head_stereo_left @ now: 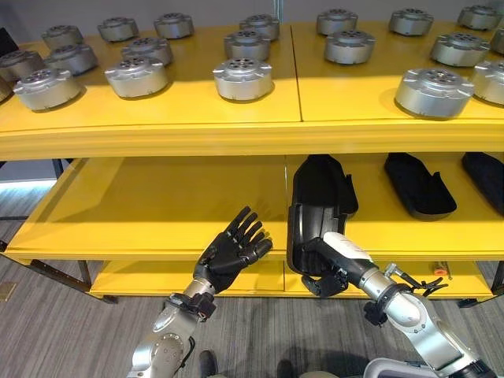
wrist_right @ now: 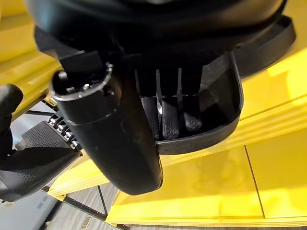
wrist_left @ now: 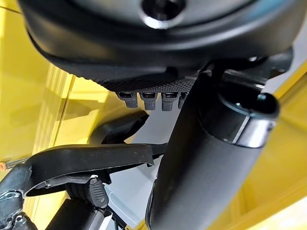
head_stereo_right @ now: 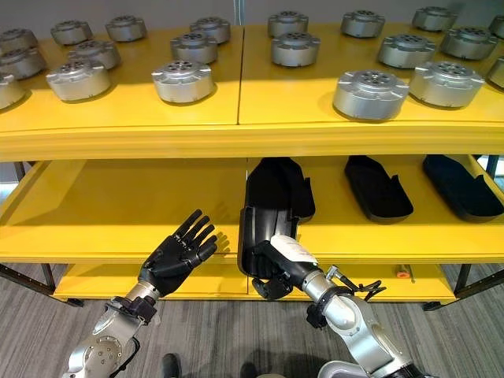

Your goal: Move parts from the plastic box to the shelf.

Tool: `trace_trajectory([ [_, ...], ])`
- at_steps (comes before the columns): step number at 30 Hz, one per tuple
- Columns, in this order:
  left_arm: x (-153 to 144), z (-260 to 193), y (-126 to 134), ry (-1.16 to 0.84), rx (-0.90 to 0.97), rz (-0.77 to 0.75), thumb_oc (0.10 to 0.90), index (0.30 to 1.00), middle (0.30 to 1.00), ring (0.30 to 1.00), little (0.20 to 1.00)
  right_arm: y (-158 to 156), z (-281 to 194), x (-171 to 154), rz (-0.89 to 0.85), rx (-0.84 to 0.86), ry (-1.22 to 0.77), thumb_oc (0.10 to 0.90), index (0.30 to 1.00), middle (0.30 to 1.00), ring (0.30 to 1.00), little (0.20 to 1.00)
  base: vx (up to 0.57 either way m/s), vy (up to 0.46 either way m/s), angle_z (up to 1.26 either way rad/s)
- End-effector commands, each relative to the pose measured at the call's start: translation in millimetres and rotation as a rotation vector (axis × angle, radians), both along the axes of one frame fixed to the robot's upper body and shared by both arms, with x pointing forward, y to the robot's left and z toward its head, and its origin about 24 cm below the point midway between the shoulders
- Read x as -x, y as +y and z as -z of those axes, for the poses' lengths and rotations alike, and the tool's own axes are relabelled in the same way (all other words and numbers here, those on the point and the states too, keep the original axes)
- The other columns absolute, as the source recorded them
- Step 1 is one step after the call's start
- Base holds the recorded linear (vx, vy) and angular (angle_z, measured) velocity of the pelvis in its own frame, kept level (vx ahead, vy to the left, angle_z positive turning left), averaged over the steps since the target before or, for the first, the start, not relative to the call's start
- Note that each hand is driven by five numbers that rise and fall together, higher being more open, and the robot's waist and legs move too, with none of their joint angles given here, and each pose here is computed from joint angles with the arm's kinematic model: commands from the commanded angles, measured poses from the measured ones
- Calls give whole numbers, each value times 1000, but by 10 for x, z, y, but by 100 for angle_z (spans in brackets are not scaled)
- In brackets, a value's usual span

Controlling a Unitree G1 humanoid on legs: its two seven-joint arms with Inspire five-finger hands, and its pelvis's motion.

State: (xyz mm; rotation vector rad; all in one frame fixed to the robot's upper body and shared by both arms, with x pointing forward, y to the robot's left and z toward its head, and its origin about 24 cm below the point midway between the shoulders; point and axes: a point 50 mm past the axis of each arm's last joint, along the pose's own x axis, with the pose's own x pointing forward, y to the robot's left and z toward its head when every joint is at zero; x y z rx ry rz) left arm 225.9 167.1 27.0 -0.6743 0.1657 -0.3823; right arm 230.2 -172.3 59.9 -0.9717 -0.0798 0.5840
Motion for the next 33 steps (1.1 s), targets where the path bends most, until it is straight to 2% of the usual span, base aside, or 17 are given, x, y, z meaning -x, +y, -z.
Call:
trace_trajectory([
  [1, -107, -410, 70, -227, 40, -70, 900, 1000, 1000, 1000, 1000, 115, -613, -119, -89, -103, -285, 400, 300, 300, 300, 300, 85, 217, -2],
  [13, -146, -495, 36, -261, -6, 10, 900, 1000, 1000, 1000, 1000, 46, -583, -118, 26, -118, -312, 400, 300, 300, 300, 300, 125, 230, 18],
  [22, -121, -559, 147, -274, -58, -10, 900, 1000, 1000, 1000, 1000, 213, -652, -148, -68, -143, -342, 400, 300, 300, 300, 300, 62, 227, -42],
  [26, -125, -555, 162, -265, -45, -2, 900, 1000, 1000, 1000, 1000, 235, -662, -137, -63, -141, -338, 400, 300, 300, 300, 300, 65, 14, -66],
  [33, -87, -451, 72, -246, -7, 27, 900, 1000, 1000, 1000, 1000, 94, -619, -97, -41, -108, -311, 400, 300, 300, 300, 300, 99, -128, 51],
])
